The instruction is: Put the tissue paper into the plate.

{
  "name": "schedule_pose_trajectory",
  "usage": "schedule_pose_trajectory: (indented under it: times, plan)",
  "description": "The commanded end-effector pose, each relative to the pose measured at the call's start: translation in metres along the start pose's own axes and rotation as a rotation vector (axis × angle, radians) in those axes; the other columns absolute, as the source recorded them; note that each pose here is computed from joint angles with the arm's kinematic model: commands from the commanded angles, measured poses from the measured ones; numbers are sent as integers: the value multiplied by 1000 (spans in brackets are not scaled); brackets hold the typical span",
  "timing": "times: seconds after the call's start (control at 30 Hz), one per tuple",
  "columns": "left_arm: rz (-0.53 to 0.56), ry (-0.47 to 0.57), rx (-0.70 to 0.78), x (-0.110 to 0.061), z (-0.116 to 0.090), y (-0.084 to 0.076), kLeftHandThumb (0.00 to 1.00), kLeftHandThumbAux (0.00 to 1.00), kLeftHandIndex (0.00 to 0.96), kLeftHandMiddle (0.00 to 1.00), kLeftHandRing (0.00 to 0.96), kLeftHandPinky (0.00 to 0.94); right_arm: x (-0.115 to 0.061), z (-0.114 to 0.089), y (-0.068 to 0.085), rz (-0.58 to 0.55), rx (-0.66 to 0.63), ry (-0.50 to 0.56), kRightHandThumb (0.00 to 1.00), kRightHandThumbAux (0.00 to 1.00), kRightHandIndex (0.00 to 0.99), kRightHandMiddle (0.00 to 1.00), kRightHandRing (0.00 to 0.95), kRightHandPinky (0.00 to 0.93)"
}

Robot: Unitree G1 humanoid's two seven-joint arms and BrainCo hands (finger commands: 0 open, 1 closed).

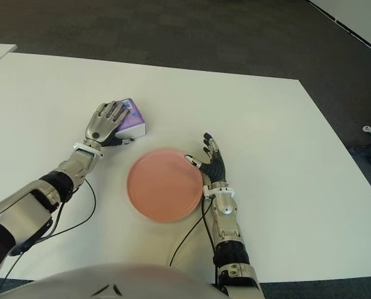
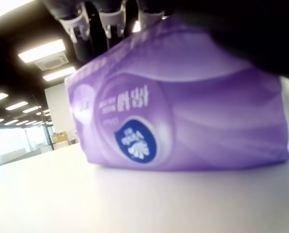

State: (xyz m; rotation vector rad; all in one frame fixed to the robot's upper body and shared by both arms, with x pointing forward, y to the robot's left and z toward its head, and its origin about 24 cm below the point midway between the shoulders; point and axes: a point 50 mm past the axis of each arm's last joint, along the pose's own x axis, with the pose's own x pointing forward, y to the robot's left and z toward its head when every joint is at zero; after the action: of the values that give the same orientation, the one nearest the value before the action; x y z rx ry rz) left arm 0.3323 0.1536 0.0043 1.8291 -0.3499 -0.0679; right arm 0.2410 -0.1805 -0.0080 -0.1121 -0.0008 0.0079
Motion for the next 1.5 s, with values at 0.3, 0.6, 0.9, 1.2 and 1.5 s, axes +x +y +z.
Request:
schedule_pose_trajectory:
  times: [0.3,0.6,0.9,1.2,1.5]
  plan:
    - [212,-30,-191,-21,-1,-3,732,694,439,793,802,835,-12,-31,2,8,12,171,0,762,0,0,0,3]
    - [245,-55,-264,-18,0,2,747,696,443,850,849,842,-13,-28,3,6,4,162,0,779,0,0,0,13]
    - [242,-64,-280,-15,0,4,751,695,444,862,858,849,-13,-27,4,5,7,156,0,784,0,0,0,13]
    - [270,-68,-294,-14,0,6,753,695,444,868,863,843,-13,-27,3,0,11,155,0,791,0,0,0,14]
    - [303,-62,-294,-12,-1,9,753,695,444,868,863,838,-11,-27,3,-4,4,163,0,813,0,0,0,10]
